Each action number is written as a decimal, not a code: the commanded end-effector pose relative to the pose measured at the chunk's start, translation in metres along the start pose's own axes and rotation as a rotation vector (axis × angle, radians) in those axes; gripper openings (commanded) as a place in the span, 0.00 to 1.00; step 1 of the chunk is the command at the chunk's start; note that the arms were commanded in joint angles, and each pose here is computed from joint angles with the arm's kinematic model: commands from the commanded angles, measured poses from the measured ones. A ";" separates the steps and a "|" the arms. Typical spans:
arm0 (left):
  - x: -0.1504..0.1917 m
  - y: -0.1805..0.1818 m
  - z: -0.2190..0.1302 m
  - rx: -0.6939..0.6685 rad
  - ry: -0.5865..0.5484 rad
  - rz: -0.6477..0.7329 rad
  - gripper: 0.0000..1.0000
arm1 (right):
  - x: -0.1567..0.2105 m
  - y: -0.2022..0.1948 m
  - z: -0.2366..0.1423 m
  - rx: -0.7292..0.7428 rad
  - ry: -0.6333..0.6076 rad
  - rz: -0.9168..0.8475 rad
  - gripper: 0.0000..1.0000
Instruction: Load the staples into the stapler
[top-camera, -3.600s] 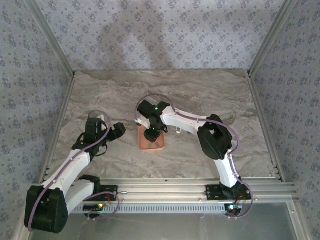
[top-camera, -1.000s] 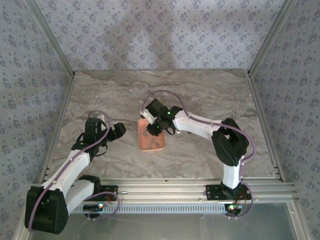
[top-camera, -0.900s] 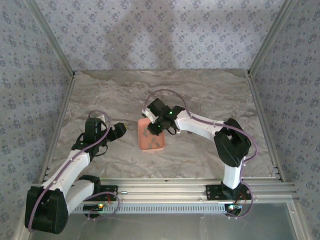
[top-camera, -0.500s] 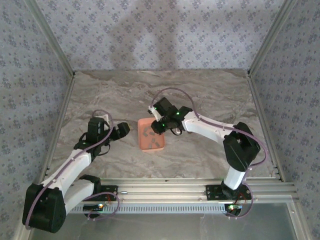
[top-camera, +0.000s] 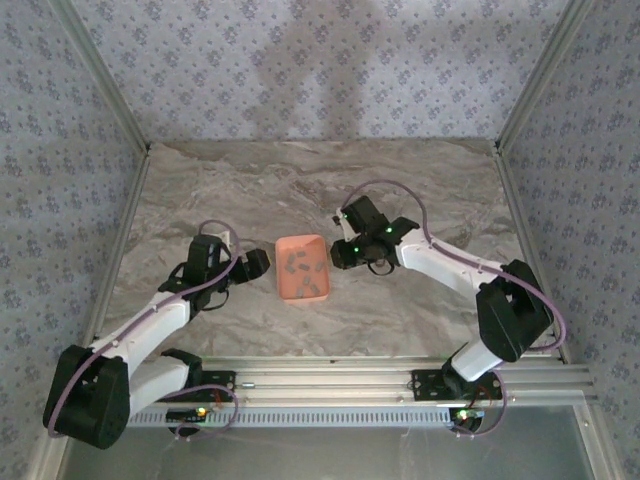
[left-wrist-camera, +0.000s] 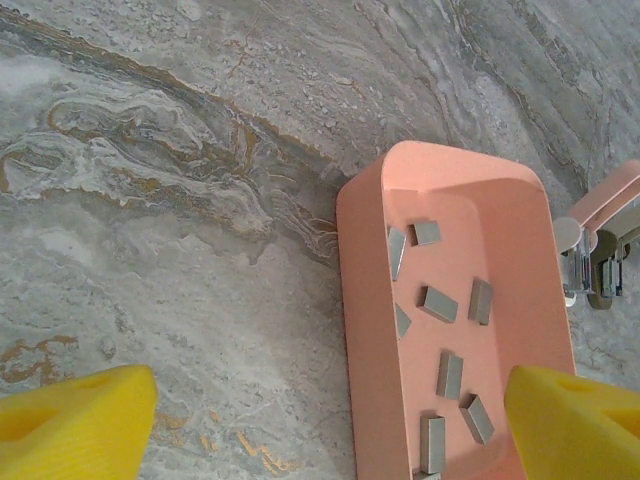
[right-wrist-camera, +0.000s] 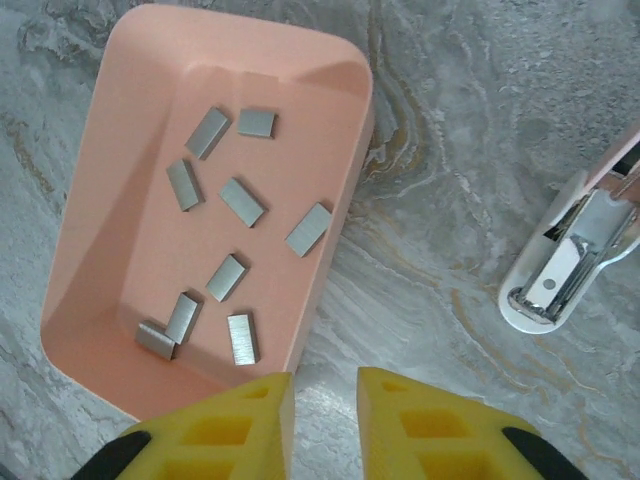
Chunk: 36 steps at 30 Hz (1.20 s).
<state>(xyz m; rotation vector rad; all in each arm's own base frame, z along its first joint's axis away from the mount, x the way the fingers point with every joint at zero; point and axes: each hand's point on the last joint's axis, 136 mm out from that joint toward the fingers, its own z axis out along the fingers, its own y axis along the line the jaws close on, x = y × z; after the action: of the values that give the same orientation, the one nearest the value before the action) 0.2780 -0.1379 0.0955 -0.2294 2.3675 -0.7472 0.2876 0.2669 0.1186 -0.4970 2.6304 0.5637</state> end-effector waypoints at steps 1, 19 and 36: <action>-0.013 -0.008 -0.004 0.012 -0.035 0.026 0.90 | -0.010 0.014 -0.004 -0.053 -0.001 0.009 0.29; -0.019 0.032 -0.022 -0.042 -0.080 -0.097 0.91 | -0.009 0.053 0.065 0.074 0.295 -0.624 0.48; -0.021 0.037 -0.026 -0.054 -0.091 -0.107 0.91 | -0.005 0.048 0.111 0.082 0.344 -0.657 0.45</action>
<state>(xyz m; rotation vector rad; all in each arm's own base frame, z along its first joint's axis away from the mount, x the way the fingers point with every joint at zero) 0.2824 -0.0885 0.1010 -0.4123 2.3053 -0.6937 0.3033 0.3555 0.0464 -1.4309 2.5571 0.1809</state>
